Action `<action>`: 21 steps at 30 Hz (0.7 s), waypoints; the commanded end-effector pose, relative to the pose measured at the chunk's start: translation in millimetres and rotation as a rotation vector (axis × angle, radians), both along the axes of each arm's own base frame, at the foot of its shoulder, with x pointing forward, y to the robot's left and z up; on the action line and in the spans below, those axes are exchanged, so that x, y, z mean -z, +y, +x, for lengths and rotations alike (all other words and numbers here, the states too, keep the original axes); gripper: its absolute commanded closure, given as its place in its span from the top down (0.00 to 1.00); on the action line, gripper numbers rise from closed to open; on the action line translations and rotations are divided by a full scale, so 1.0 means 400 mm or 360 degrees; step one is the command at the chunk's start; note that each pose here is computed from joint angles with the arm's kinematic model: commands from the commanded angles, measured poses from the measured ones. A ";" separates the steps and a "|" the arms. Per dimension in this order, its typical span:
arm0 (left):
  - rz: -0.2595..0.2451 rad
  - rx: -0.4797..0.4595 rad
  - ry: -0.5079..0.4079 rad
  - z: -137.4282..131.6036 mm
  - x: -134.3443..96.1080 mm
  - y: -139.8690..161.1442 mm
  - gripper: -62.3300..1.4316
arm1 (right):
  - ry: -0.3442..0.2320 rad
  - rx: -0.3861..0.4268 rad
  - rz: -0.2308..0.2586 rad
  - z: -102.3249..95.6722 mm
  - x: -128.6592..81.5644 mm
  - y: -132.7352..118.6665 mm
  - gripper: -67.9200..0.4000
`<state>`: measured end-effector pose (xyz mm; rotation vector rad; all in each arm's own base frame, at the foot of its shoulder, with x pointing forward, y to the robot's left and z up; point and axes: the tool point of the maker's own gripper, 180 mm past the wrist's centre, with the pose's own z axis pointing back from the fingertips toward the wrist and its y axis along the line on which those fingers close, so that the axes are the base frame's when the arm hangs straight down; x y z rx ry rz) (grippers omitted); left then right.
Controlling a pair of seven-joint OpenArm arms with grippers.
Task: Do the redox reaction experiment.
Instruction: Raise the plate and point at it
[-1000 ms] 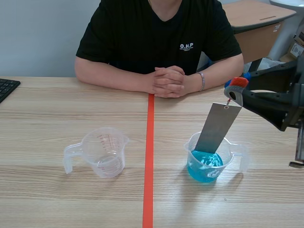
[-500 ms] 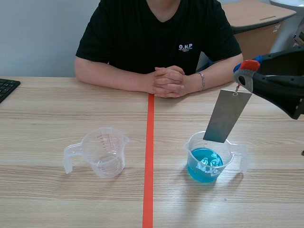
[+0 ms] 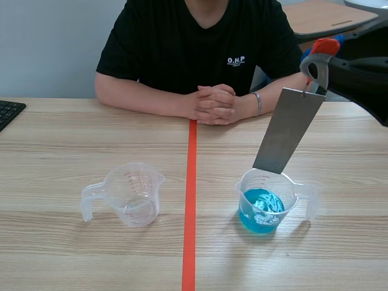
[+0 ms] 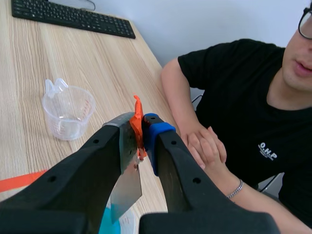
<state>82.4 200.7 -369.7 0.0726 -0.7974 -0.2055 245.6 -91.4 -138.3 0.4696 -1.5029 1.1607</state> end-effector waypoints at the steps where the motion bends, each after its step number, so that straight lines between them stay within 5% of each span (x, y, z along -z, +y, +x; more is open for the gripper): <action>1: -0.0008 -0.0005 -0.0021 0.002 -0.012 -0.002 0.10 | -0.0046 -0.0027 0.0016 -0.003 -0.035 0.008 0.03; 13: 0.0026 0.0080 -0.0020 0.012 -0.016 0.007 0.10 | 0.0042 0.0008 0.0013 -0.005 -0.048 0.018 0.03; 21: 0.0055 0.0309 -0.0050 0.032 -0.035 0.006 0.10 | 0.0046 0.0011 0.0004 -0.005 -0.046 0.018 0.03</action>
